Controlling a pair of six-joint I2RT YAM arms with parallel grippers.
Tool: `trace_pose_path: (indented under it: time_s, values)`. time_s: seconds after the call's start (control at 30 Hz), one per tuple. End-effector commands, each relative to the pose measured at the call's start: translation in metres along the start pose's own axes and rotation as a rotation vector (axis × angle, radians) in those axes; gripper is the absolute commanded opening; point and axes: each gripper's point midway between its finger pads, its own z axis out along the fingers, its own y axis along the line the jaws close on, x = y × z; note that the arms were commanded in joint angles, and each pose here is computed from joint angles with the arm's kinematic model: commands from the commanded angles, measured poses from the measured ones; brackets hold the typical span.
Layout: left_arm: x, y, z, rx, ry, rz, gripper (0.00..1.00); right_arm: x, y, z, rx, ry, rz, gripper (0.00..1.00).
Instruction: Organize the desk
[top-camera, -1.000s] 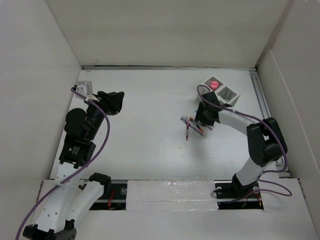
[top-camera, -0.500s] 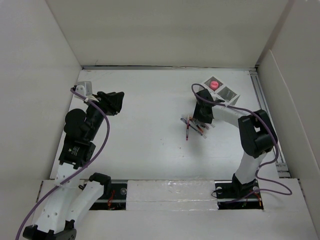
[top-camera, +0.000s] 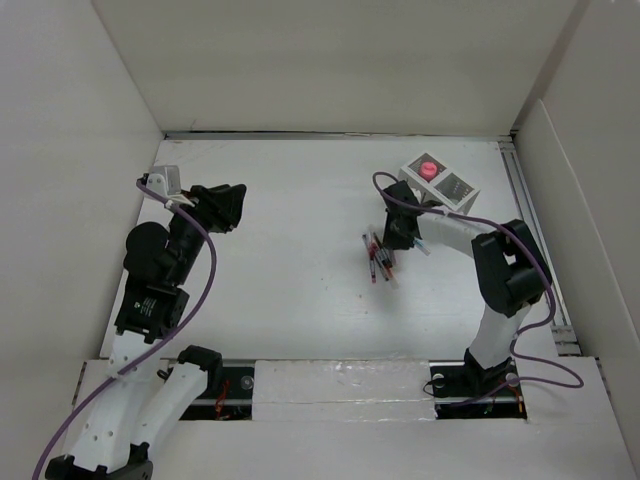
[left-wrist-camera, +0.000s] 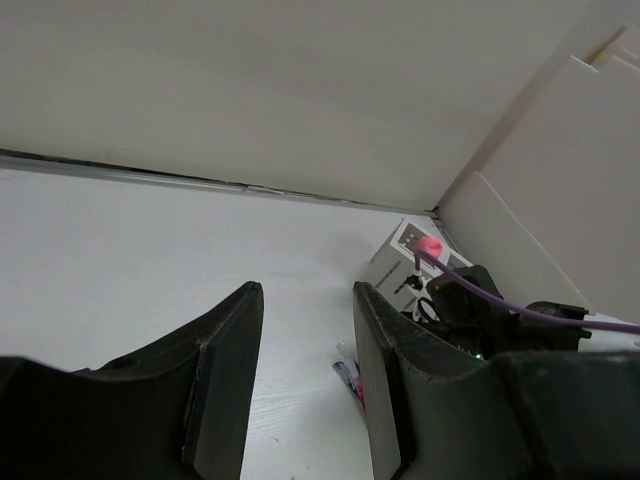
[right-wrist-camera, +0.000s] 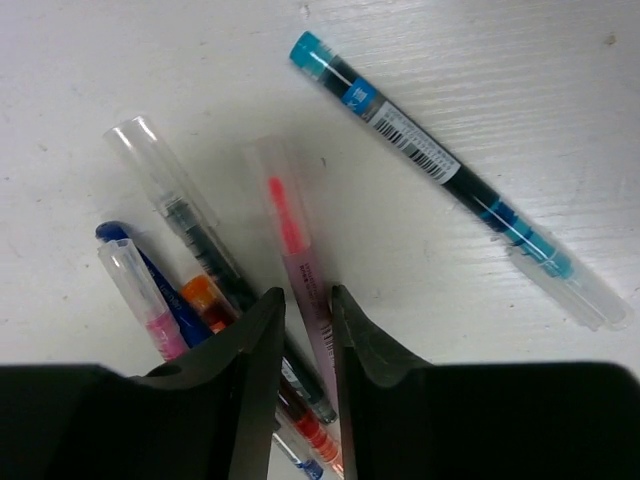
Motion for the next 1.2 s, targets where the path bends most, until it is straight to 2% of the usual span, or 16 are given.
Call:
trace_pose_path:
  time_s: [0.0,0.03,0.07,0.1,0.2,0.23,0.27,0.47,0.6,0.67,0.73,0.8,0.9,1.03,1.17]
  values:
    - [-0.007,-0.002,0.002,0.011,-0.028,0.006,0.37,0.0,0.019,-0.007,-0.064,-0.002,-0.002,0.33]
    - [-0.006,-0.001,0.002,0.006,-0.027,0.008,0.37,0.0,0.019,-0.006,-0.066,-0.008,0.006,0.37]
    - [-0.006,-0.001,0.002,0.006,-0.029,0.008,0.37,-0.002,0.02,-0.006,-0.067,-0.017,0.01,0.51]
    - [-0.005,0.0,0.003,0.005,-0.026,0.008,0.37,-0.004,0.022,-0.006,-0.076,-0.03,0.017,0.54]
    - [-0.005,-0.001,0.003,0.007,-0.023,0.008,0.37,-0.008,0.025,-0.005,-0.1,-0.056,0.037,0.53]
    - [-0.004,-0.001,0.004,0.009,-0.021,0.005,0.37,-0.007,0.026,-0.004,-0.103,-0.057,0.043,0.46]
    - [-0.003,0.0,0.005,0.007,-0.017,0.005,0.37,-0.007,0.023,-0.001,-0.103,-0.057,0.051,0.44]
    - [-0.002,0.0,0.005,0.008,-0.014,0.006,0.37,-0.006,0.02,0.003,-0.077,-0.07,0.052,0.38]
    - [-0.002,-0.001,0.005,0.012,-0.012,0.003,0.37,-0.013,0.019,0.008,-0.054,-0.096,0.052,0.43]
    - [-0.002,-0.001,0.005,0.013,-0.012,0.003,0.37,-0.019,0.023,0.014,-0.046,-0.103,0.052,0.51]
    - [-0.002,0.0,0.005,0.01,-0.012,0.005,0.37,-0.022,0.024,0.018,-0.04,-0.109,0.049,0.5]
    - [-0.002,-0.001,0.005,0.013,-0.014,0.005,0.37,-0.025,0.025,0.021,-0.032,-0.113,0.046,0.49]
    - [-0.002,-0.001,0.005,0.011,-0.013,0.005,0.37,-0.031,0.028,0.024,-0.028,-0.127,0.043,0.41]
    - [-0.003,0.0,0.005,0.009,-0.016,0.006,0.37,-0.034,0.029,0.027,-0.022,-0.123,0.026,0.17]
    - [-0.002,0.0,0.005,0.009,-0.012,0.006,0.37,-0.047,0.037,0.015,-0.045,-0.176,0.015,0.09]
